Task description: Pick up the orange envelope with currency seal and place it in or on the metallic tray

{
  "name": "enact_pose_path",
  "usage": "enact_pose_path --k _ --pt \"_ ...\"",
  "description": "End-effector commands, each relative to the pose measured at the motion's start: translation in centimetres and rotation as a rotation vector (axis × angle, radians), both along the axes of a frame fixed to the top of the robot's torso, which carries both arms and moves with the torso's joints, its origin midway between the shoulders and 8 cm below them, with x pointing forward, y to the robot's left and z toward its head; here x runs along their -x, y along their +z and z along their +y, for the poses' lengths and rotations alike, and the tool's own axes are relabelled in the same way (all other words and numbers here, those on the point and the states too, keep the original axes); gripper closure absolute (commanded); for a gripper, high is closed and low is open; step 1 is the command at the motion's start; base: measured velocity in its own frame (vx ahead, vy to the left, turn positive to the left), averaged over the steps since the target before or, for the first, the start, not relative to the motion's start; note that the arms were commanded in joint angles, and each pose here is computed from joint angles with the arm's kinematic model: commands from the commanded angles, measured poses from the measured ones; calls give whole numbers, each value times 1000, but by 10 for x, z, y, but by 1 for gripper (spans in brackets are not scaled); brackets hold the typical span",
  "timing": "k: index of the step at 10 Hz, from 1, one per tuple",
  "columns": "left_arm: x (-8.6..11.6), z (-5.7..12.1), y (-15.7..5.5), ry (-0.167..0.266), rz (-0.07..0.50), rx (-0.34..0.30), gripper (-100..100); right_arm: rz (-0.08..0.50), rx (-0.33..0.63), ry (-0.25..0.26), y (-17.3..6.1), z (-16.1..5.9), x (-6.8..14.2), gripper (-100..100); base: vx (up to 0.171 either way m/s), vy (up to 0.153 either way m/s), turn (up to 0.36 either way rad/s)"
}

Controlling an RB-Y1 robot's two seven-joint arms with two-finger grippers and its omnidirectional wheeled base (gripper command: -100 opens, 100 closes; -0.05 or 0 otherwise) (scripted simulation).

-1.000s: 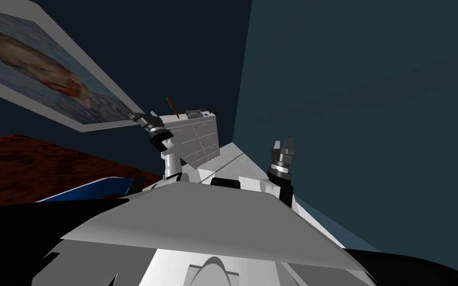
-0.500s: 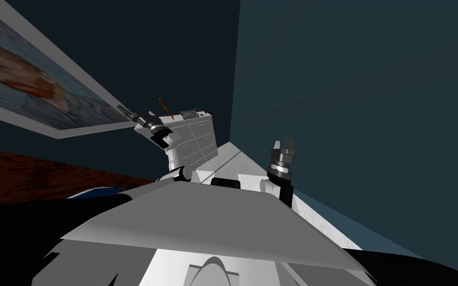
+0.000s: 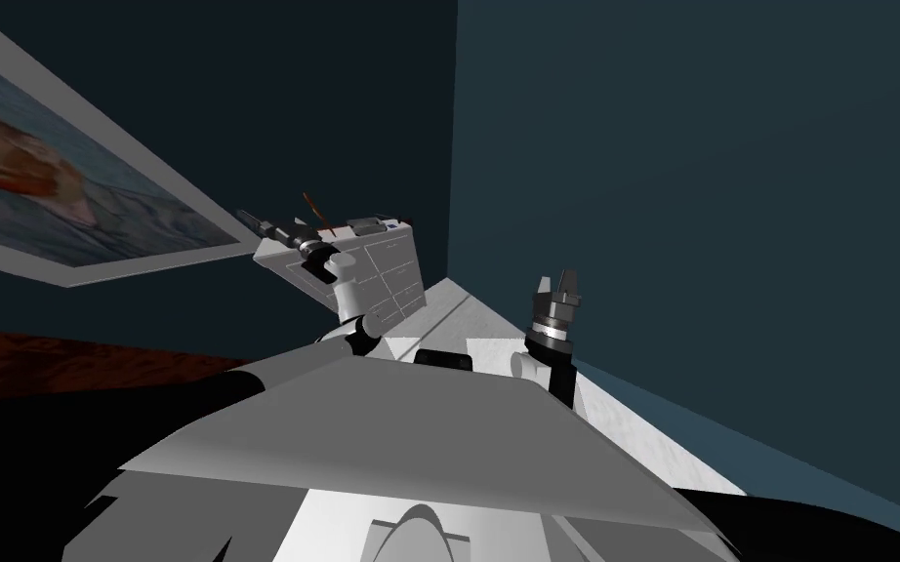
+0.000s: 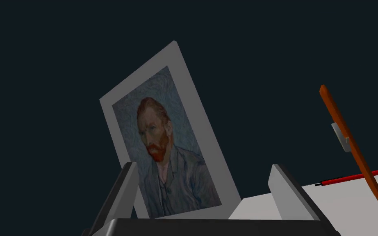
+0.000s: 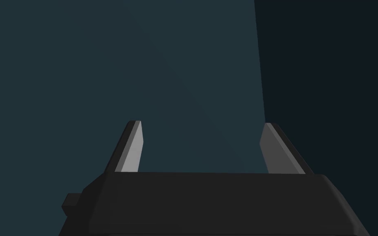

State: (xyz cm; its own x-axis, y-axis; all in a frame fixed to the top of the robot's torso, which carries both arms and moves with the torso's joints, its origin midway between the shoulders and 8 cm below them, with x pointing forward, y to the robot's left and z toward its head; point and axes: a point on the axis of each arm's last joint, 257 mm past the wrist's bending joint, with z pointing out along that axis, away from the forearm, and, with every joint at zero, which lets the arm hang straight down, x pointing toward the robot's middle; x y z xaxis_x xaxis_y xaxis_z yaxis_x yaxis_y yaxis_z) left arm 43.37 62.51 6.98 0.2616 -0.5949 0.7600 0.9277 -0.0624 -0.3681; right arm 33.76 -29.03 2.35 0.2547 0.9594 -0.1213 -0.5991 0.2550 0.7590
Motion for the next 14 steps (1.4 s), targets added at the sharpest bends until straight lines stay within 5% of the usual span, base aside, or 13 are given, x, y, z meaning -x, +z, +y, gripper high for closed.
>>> enact_pose_path --k 1,8,10,14 --pt "-8 9 -12 -2 -23 73 -100 0 0 0 0 0 0 0 -45 98 -207" --pt "-42 10 -23 -45 -124 260 -100 0 0 0 0 0 0 0 -34 113 -131" --pt "-60 8 -45 -64 -152 374 -100 0 0 0 0 0 0 0 -42 165 -190" --pt "-86 -6 -47 -105 -203 476 -100 0 0 0 0 0 0 0 -49 167 -119"
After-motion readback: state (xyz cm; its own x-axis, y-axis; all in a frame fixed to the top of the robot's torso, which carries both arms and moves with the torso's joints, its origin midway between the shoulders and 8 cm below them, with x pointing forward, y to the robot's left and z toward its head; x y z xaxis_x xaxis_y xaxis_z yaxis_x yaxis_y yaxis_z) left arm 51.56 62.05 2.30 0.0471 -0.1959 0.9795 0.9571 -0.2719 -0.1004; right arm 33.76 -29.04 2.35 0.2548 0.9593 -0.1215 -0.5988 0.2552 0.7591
